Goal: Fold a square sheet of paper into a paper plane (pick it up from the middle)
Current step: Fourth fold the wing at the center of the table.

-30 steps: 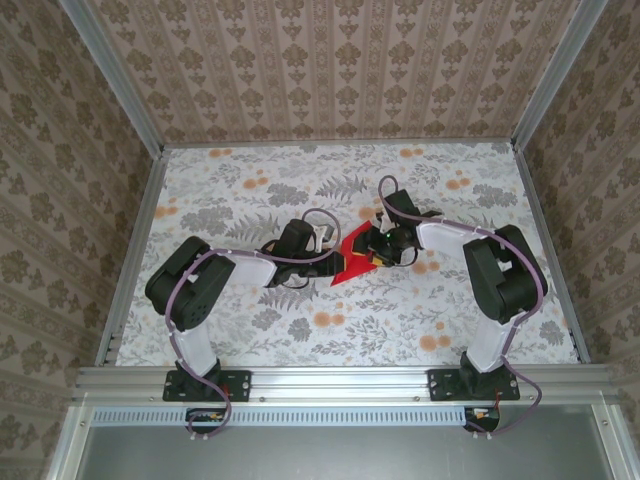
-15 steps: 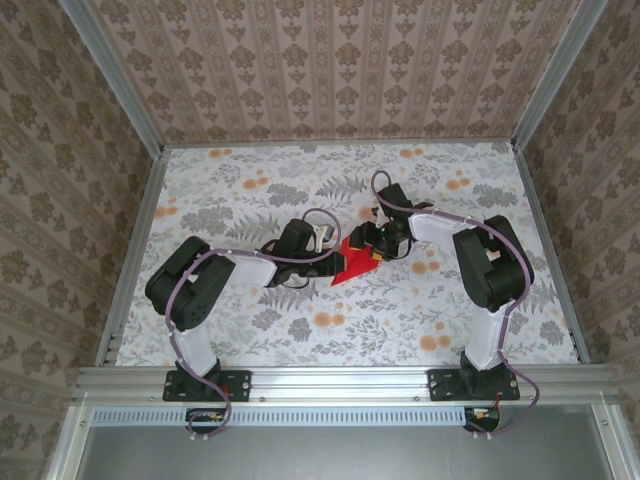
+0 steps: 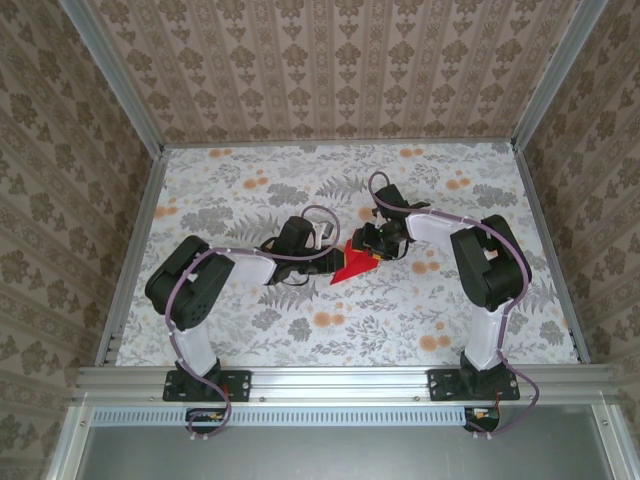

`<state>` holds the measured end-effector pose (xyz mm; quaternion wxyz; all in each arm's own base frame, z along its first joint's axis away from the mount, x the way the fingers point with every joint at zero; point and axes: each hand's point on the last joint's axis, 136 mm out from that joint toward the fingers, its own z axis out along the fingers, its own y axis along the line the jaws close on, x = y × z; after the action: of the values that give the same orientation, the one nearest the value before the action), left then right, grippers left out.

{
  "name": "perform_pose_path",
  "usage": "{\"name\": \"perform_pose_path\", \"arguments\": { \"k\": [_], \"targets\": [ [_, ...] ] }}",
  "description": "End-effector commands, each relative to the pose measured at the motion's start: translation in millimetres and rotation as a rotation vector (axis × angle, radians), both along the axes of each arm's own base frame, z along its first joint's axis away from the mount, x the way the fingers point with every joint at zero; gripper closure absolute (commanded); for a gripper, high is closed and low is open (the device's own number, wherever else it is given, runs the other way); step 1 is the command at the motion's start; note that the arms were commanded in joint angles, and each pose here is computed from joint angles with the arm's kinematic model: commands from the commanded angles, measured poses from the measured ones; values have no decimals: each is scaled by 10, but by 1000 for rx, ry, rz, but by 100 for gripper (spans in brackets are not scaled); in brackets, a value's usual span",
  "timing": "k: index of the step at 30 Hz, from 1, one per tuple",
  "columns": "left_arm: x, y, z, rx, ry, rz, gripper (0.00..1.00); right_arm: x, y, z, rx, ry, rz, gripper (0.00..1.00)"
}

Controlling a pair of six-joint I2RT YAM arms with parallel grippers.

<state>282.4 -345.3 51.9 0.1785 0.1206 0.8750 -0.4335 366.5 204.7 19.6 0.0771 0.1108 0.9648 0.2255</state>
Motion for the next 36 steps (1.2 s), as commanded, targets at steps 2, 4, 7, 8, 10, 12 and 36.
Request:
{"name": "perform_pose_path", "arguments": {
  "k": [2, 4, 7, 8, 10, 12, 36],
  "targets": [
    [81, -40, -8, 3, -13, -9, 82, -334, -390, -472, -201, 168, -62, 51],
    [91, -47, 9, 0, -16, -8, 82, -345, -405, -486, -210, 177, -67, 53],
    [105, -65, 66, -10, -26, -10, 81, -375, -440, -521, -228, 193, -73, 55],
    [107, -66, 74, -11, -26, -11, 81, -388, -447, -533, -234, 197, -73, 55],
    [101, -76, 83, -15, -26, -17, 81, -385, -459, -544, -238, 200, -80, 57],
    [104, -87, 93, -22, -26, -19, 81, -393, -464, -560, -240, 204, -83, 58],
    [100, -75, -136, 25, 35, -1, 84, -545, -559, -710, -291, 276, -79, 62]
  ]
}}
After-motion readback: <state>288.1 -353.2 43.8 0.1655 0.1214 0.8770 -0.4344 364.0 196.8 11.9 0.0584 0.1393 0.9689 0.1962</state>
